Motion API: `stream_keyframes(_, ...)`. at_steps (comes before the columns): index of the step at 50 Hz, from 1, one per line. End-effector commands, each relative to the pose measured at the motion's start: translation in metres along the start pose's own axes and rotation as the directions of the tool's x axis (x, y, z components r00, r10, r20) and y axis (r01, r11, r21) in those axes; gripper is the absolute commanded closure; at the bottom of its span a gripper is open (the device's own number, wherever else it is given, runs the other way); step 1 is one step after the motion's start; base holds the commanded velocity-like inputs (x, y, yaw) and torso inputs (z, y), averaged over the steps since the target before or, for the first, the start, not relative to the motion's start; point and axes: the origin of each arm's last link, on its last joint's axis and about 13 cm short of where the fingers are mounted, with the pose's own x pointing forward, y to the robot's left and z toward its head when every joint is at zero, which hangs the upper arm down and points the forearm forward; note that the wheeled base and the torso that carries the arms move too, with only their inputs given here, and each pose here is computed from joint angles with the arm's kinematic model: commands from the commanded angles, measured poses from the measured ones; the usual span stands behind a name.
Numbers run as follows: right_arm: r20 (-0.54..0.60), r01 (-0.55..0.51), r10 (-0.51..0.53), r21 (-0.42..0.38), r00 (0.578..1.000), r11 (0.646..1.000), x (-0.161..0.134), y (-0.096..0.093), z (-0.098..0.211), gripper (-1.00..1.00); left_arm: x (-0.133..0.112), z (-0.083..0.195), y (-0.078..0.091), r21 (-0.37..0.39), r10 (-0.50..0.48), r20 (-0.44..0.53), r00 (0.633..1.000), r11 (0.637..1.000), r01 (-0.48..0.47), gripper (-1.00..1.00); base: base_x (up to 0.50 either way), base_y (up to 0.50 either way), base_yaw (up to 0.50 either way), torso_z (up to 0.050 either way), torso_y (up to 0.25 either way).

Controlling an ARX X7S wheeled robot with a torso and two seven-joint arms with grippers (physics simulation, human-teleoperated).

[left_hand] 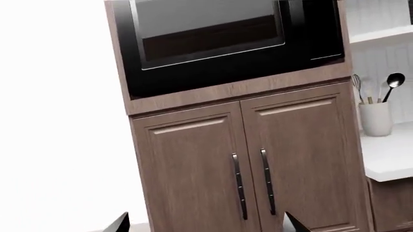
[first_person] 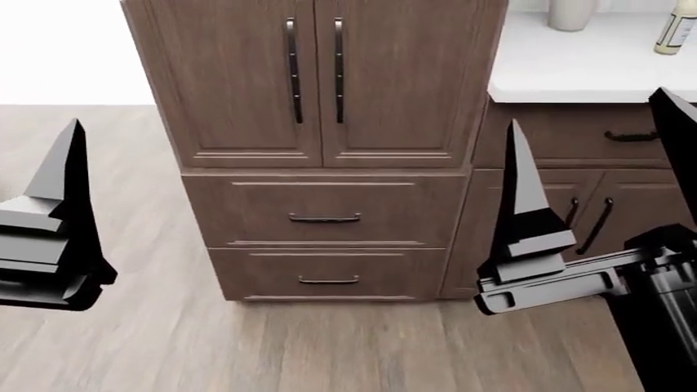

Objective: Move the drinks to the dining counter.

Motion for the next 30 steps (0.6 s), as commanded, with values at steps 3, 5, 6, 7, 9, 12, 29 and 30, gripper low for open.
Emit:
stream_keyframes(3,-0.007,-0.001,0.001,0.004,1.000,1.000,0.0009,0.0005,0.0010,-1.00,-0.0004,0.0001,0.0001,0.002,-0.002,0.000,1.000,1.000,0.002,-1.00,0.35,-0.50,0.00,0.000,0.000)
stream_keyframes(5,-0.008,-0.002,0.002,0.003,1.000,1.000,0.0005,0.0006,0.0006,-1.00,-0.0005,-0.0004,0.0000,0.002,-0.001,0.000,1.000,1.000,0.001,-1.00,0.33,-0.50,0.00,0.000,0.000)
stream_keyframes(6,-0.009,0.000,0.001,0.004,1.000,1.000,0.0003,0.0006,0.0005,-1.00,-0.0003,-0.0009,-0.0002,0.001,-0.003,-0.002,1.000,1.000,0.003,-1.00,0.32,-0.50,0.00,0.000,0.000)
stream_keyframes(7,-0.009,0.000,0.000,0.003,1.000,1.000,0.0002,0.0007,0.0003,-1.00,-0.0001,-0.0012,-0.0003,0.001,-0.002,-0.003,1.000,1.000,0.002,-1.00,0.32,-0.50,0.00,0.000,0.010)
stream_keyframes(9,-0.009,0.001,-0.001,0.003,1.000,1.000,0.0003,0.0005,0.0004,-1.00,-0.0004,-0.0009,-0.0003,0.002,-0.003,-0.003,1.000,1.000,0.003,-1.00,0.32,-0.50,0.00,0.000,0.000)
stream_keyframes(12,-0.009,-0.002,0.002,0.003,1.000,1.000,0.0001,0.0010,0.0003,-1.00,-0.0008,-0.0014,-0.0005,0.002,-0.005,-0.003,1.000,1.000,0.005,-1.00,0.32,-0.50,0.00,0.000,0.000)
stream_keyframes(29,-0.025,-0.007,0.007,0.006,1.000,1.000,-0.0013,0.0020,-0.0008,-1.00,0.0013,-0.0048,-0.0010,-0.003,-0.010,-0.011,1.000,1.000,0.010,-1.00,0.32,-0.50,0.00,0.000,0.001)
stream_keyframes(30,-0.027,-0.007,0.008,0.007,1.000,1.000,-0.0010,0.0018,-0.0005,-1.00,0.0010,-0.0046,-0.0009,-0.003,-0.009,-0.010,1.000,1.000,0.009,-1.00,0.32,-0.50,0.00,0.000,0.000)
